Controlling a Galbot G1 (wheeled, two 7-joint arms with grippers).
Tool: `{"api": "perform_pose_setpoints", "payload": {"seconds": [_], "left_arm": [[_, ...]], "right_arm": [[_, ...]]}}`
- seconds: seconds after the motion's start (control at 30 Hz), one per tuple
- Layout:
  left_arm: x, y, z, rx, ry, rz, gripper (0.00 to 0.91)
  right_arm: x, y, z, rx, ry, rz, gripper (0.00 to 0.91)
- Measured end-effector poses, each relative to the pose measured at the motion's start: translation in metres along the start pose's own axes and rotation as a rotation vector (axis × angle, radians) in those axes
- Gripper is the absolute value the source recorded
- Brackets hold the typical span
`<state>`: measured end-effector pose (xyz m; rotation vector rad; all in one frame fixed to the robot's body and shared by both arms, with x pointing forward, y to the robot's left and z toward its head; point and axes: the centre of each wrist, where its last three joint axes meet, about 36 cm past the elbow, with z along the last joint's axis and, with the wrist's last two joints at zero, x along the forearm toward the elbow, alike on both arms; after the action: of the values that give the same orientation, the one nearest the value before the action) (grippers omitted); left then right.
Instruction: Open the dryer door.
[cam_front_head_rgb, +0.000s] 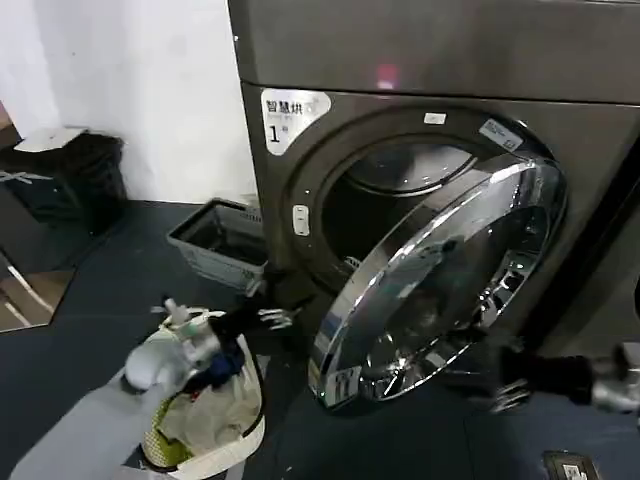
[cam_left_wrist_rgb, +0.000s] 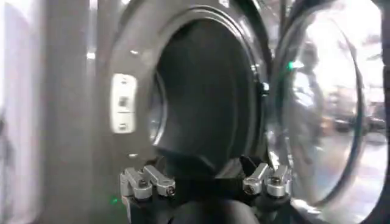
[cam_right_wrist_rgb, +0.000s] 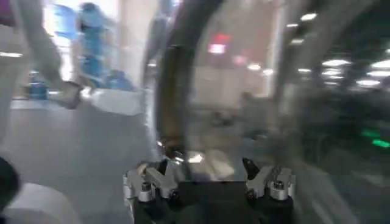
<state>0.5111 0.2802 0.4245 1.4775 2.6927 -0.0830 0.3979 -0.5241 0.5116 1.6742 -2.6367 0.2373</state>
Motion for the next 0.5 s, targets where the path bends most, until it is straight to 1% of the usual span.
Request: {"api": "perform_pose_setpoints", "payload": {"seconds": [0.1, 0.17, 0.3, 0.4, 0.5], "left_arm": [[-0.017, 0.000, 0.001, -0.002, -0.005, 0.057, 0.907], [-0.027, -0.001, 0.000, 0.007, -0.010, 0.087, 0.907], [-0.044, -0.009, -0.002, 0.031, -0.016, 0.153, 0.907], [-0.054, -0.015, -0.003, 0.026, -0.021, 0.185, 0.907], [-0.064, -0.027, -0.001, 0.036, -0.032, 0.216, 0.907]], "right_arm": [[0.027, 0.001, 0.002, 0.001, -0.008, 0.102, 0.907], [0.045, 0.003, 0.003, 0.009, -0.024, 0.187, 0.907], [0.079, 0.013, 0.004, 0.037, -0.037, 0.399, 0.907], [0.101, 0.027, -0.001, 0.074, -0.097, 0.577, 0.907], [0.120, 0.044, -0.009, 0.104, -0.126, 0.747, 0.907]]}}
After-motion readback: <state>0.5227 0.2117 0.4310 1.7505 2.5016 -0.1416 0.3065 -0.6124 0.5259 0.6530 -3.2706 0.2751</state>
